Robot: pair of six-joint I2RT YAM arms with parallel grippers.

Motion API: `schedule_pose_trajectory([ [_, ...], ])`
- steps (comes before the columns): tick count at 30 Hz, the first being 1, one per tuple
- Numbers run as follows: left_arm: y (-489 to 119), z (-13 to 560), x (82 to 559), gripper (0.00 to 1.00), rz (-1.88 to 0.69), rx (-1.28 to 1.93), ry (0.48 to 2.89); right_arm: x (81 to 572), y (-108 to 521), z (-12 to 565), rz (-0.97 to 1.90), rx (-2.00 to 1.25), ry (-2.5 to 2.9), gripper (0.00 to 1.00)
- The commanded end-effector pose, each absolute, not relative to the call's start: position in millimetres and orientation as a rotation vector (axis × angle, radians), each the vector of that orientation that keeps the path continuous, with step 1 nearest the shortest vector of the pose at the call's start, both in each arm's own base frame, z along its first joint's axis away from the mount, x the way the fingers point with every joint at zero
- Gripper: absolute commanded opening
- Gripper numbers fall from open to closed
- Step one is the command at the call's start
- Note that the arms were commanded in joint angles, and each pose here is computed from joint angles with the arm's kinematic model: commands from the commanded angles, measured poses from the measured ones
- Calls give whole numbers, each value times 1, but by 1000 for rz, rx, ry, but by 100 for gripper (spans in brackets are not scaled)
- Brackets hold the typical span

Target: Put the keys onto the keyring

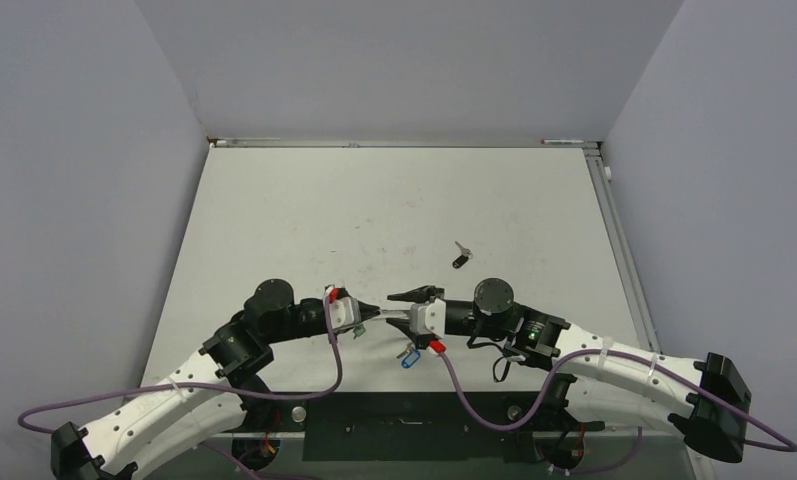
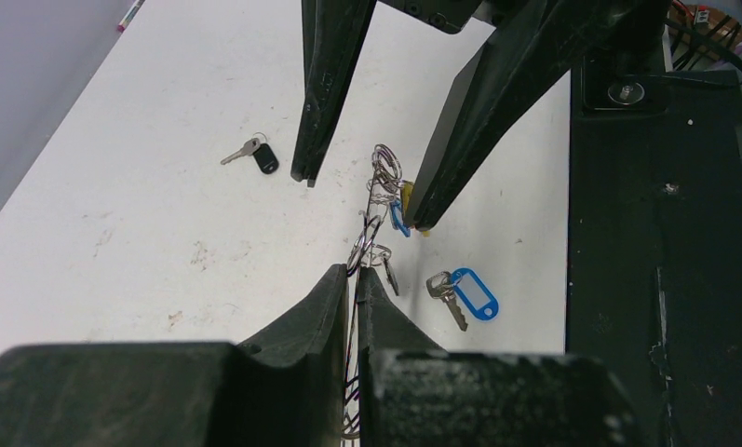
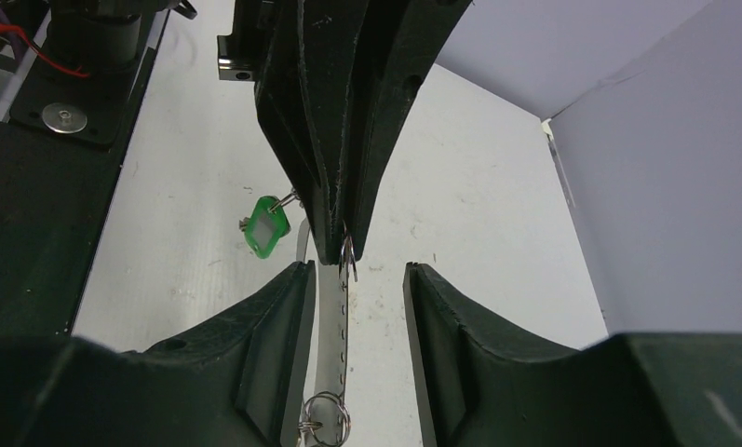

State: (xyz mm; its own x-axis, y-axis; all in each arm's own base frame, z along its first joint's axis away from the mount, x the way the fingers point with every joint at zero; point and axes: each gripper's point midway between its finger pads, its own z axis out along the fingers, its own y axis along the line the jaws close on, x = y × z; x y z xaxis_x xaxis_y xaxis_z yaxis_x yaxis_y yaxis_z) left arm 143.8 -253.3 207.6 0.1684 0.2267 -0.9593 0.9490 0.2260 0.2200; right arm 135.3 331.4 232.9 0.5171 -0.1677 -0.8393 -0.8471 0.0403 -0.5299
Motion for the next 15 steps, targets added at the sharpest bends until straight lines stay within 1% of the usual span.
schedule_pose_trajectory([
  [1, -256, 238, 147, 0, -778, 1190, 1210, 134, 336, 249, 678, -1418, 889, 39],
  [4, -256, 238, 146, 0, -778, 1190, 1210, 136, 339, 249, 679, -1409, 890, 33],
  [7, -255, 238, 147, 0, -776, 1186, 1216, 137, 342, 249, 683, -1412, 891, 30],
  [13, -254, 238, 147, 0, -772, 1181, 1221, 136, 346, 244, 701, -1436, 906, 30],
  [15, -254, 238, 147, 0, -772, 1180, 1219, 136, 346, 244, 702, -1435, 905, 28],
])
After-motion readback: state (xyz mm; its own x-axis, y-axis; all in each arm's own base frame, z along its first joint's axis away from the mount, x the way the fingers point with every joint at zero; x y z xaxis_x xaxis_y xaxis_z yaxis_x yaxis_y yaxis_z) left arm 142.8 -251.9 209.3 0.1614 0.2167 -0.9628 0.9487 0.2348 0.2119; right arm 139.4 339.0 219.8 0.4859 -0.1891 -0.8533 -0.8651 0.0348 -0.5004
